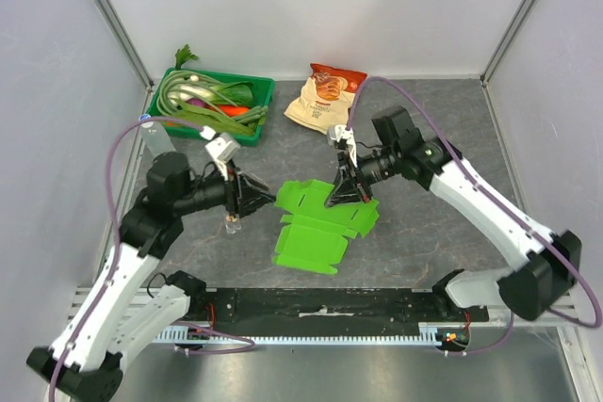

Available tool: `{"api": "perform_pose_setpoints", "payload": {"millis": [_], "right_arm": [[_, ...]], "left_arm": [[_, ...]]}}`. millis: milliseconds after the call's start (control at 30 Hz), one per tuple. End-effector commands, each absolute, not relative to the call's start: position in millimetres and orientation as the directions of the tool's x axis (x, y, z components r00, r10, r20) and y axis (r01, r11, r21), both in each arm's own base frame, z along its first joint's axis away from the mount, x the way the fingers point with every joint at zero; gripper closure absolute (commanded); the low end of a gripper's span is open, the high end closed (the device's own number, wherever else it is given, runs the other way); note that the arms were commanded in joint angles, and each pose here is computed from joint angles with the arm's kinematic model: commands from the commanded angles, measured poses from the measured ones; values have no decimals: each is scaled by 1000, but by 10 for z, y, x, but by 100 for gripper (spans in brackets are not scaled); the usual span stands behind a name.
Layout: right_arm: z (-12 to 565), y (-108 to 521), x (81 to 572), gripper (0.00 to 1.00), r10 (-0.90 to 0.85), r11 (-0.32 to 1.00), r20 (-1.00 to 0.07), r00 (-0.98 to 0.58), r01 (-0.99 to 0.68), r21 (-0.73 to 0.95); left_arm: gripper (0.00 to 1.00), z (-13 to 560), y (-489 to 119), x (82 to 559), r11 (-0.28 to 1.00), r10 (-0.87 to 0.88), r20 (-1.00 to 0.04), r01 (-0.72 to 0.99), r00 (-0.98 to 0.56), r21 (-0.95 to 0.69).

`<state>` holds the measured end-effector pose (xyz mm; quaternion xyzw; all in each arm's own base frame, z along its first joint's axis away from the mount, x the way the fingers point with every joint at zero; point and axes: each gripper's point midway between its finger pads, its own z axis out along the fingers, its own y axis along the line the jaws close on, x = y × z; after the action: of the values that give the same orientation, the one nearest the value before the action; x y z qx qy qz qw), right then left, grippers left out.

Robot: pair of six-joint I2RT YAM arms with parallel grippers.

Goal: Fold the paper box

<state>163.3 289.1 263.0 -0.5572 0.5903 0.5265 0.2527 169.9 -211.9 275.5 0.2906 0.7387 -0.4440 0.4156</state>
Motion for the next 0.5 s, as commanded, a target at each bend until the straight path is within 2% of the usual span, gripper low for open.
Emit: {"api": "perform_pose_setpoints", "payload": {"millis": [0, 33, 67, 133, 267, 333, 367, 467], "right_arm": [[2808, 2823, 2316, 100, -242, 362, -885, -397, -884, 297], [2795, 2806, 2350, 100, -233, 394, -873, -429, -862, 318], [2807, 2827, 2362, 100, -226, 397, -860, -457, -850, 347], [2840, 2883, 2342, 100, -181, 398, -836, -518, -816, 420], [2882, 2818, 2425, 100, -108, 479, -830, -547, -760, 438], [2933, 2802, 2445, 100, -75, 500, -825, -560, -737, 455], [2947, 2794, 2449, 100, -66, 505, -826, -560, -733, 456], [2937, 2809, 2426, 100, -64, 492, -822, -566, -734, 468]], "left_arm": [[45, 3392, -1790, 1885, 621, -207, -931, 695, -301, -363], [41, 3589, -1765, 1878, 615, -263, -937, 708, -232, -348], [38, 3637, -1775, 1851, 596, -303, -923, 710, -235, -376], [37, 3837, -1830, 1812, 547, -342, -918, 752, -200, -368], [37, 3944, -2137, 1826, 417, -285, -910, 816, -302, -401], [36, 3877, -2250, 1964, 425, -265, -906, 803, -330, -418], [37, 3928, -2308, 1981, 429, -257, -919, 817, -298, -385], [32, 4008, -2474, 2066, 415, -228, -932, 839, -280, -353]]}}
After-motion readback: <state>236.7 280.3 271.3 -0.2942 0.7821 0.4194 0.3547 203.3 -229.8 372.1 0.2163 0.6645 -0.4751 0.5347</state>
